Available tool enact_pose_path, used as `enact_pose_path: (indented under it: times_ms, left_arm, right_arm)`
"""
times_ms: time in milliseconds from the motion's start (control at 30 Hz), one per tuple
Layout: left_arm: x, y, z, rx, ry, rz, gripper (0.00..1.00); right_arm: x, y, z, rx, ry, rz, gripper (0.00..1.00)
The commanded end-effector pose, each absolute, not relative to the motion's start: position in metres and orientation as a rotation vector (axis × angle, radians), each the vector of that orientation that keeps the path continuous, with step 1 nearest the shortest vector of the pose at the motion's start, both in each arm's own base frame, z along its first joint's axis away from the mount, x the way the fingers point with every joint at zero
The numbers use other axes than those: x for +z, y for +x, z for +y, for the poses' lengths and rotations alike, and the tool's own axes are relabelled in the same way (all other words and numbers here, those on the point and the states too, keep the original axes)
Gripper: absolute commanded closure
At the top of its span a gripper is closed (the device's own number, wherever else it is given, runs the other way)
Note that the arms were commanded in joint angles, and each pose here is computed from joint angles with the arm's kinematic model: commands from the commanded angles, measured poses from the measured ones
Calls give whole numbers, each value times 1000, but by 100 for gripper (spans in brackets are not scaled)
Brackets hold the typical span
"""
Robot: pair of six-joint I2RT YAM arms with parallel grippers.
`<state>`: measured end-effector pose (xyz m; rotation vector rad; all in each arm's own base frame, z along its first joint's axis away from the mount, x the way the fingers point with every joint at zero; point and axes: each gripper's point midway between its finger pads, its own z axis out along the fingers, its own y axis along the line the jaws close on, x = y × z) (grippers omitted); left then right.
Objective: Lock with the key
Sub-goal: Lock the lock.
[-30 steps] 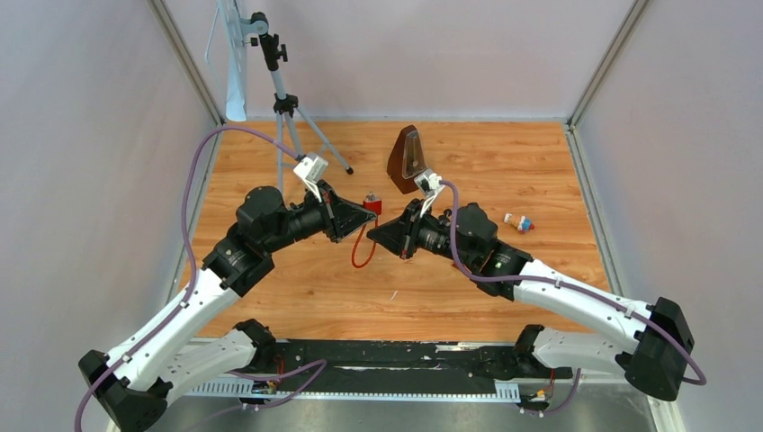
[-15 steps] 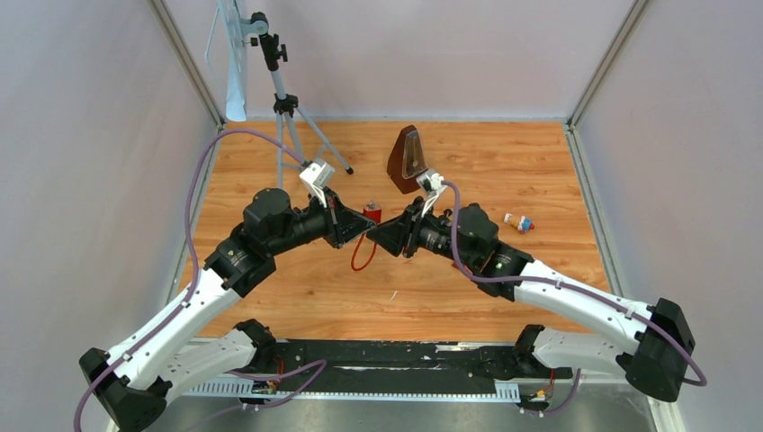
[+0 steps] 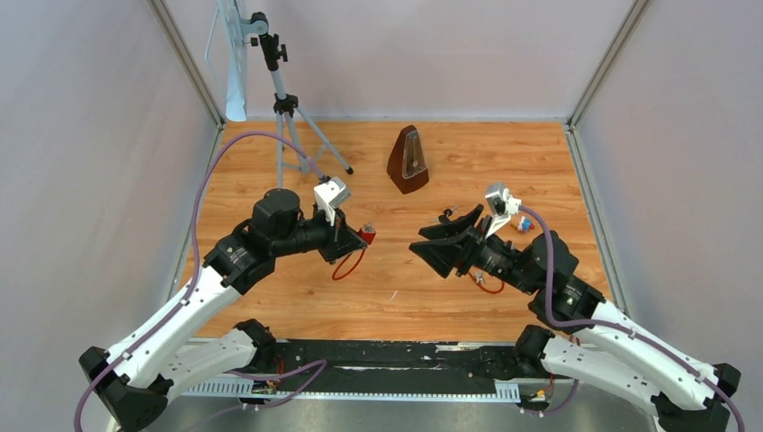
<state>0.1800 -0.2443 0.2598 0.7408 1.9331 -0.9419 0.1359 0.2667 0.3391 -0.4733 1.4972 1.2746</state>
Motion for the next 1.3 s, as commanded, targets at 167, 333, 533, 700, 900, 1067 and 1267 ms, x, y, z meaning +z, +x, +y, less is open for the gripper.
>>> enact_pose_path:
  times_ms: [167, 333, 533, 700, 900, 1067, 1267]
  left_arm:
    - [299, 148, -241, -959, 1041, 1641, 100]
    - [295, 158, -231, -863, 1019, 1673, 100]
    - [288, 164, -232, -838, 1018, 1716, 100]
    - [285, 168, -236, -845, 1013, 1732, 100]
    - [285, 168, -238, -854, 1016, 1725, 100]
    - [285, 165, -238, -868, 1026, 1719, 100]
    - [282, 160, -237, -886, 1039, 1717, 100]
  right_arm:
    - [346, 170, 294, 1242, -283, 1798, 80]
    - [332, 171, 312, 1256, -232, 1911, 65]
    - [326, 174, 334, 1288, -162, 1986, 63]
    - [324, 177, 349, 1298, -153, 2010, 61]
    - [314, 184, 359, 1259, -144, 2037, 65]
    - [310, 191, 360, 1201, -180, 2010, 72]
    - [321, 187, 366, 1238, -270, 1921, 91]
